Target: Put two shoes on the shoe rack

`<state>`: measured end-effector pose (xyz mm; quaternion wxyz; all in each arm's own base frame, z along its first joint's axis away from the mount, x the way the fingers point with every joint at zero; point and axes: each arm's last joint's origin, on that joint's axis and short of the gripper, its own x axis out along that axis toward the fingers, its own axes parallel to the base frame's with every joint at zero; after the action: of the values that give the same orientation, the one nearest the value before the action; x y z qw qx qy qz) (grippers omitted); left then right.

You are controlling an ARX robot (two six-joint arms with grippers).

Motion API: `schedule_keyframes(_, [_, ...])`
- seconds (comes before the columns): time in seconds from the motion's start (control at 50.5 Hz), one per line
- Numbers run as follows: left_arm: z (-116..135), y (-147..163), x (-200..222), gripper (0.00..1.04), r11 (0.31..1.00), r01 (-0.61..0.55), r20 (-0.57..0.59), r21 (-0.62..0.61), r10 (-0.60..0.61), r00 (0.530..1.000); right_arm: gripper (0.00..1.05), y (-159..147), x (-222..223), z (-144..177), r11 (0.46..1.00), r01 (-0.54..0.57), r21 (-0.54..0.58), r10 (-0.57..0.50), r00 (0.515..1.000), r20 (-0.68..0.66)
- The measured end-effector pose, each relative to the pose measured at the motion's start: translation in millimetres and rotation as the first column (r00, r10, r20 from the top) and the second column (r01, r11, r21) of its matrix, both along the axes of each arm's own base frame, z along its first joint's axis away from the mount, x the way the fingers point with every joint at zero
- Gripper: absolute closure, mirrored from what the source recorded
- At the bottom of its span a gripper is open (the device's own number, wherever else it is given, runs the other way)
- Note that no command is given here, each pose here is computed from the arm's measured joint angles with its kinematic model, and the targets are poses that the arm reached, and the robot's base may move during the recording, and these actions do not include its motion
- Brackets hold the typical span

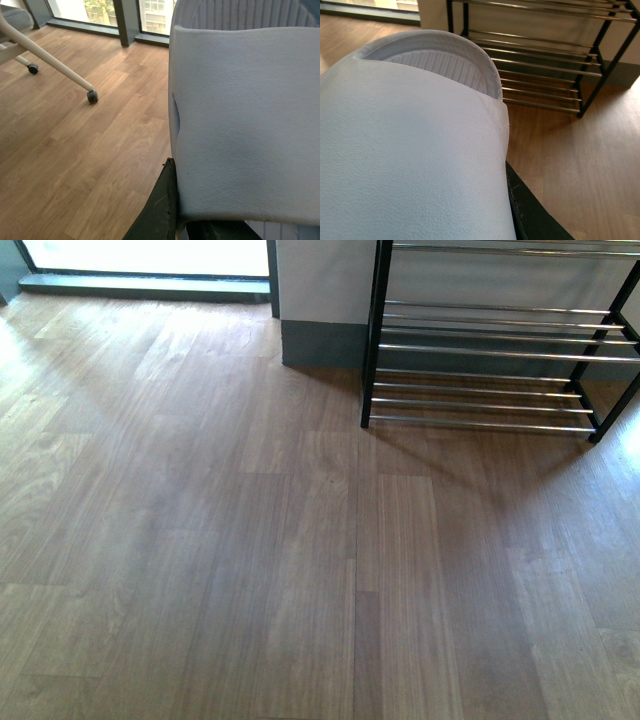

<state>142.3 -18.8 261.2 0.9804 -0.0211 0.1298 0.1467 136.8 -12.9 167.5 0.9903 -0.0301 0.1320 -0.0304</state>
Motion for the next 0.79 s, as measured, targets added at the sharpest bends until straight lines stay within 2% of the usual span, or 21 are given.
schedule_keyframes(0.792, [-0.2, 0.1, 0.2, 1.03, 1.000, -0.003, -0.001, 0.002, 0.003, 1.000, 1.03, 0.0, 0.0, -0.1, 1.000, -0.001, 0.001, 0.001, 1.000, 0.000])
